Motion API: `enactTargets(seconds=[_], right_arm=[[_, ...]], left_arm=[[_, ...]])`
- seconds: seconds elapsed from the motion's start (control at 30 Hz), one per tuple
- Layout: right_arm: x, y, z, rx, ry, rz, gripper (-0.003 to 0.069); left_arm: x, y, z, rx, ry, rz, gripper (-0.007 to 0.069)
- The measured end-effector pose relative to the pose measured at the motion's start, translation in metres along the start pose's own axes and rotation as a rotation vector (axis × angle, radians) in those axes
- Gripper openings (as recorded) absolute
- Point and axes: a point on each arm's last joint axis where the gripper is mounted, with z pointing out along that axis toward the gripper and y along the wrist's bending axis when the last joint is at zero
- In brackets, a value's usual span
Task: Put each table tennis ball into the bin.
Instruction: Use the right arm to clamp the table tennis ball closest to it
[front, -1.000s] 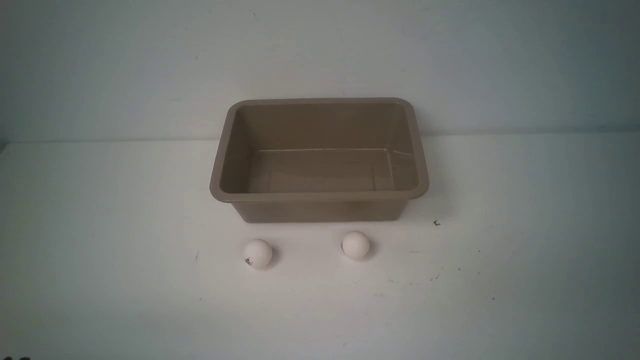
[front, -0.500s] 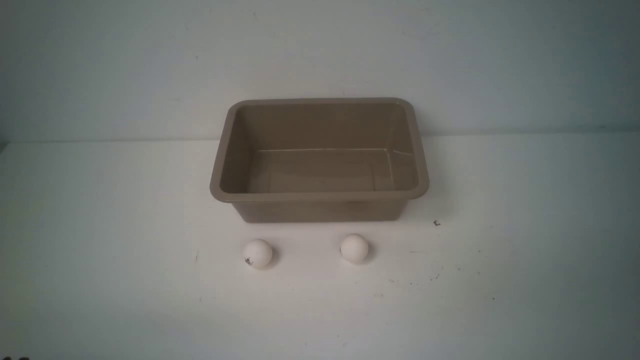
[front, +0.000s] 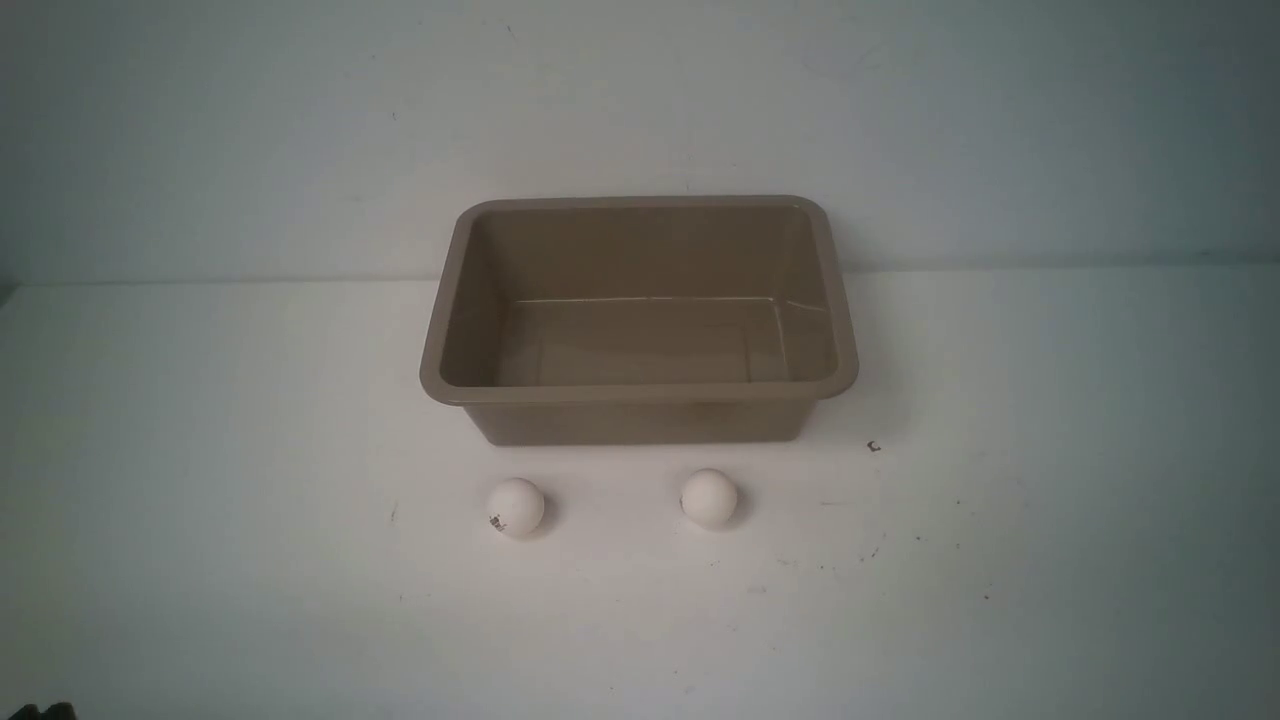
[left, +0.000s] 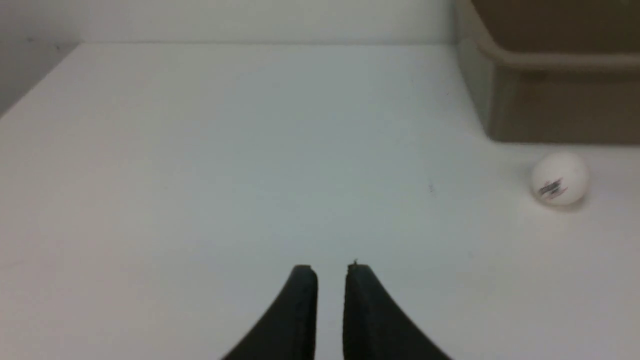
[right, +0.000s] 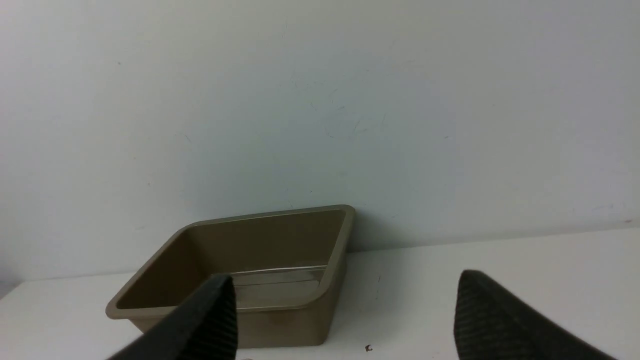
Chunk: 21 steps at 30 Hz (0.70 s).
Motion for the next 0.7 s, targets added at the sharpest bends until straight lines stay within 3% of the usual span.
enactTargets(seconds=[0.17,0.33,0.7], right_arm=[[0.001,0.005,0.000,-0.058,0.014,0.070,0.0525],[0.003,0.007,0.000,-0.076,0.034,0.025,0.0525],[0.006,0.007,0.000,-0.086,0.057,-0.122,0.0525]], left_arm=[[-0.010,-0.004,-0.001,0.056,-0.110,-0.218,0.0068],[-0.017,-0.005,-0.002,0.093,-0.177,-0.393,0.0068],[-0.029,-0.001,-0.005,0.105,-0.308,-0.593,0.0068]])
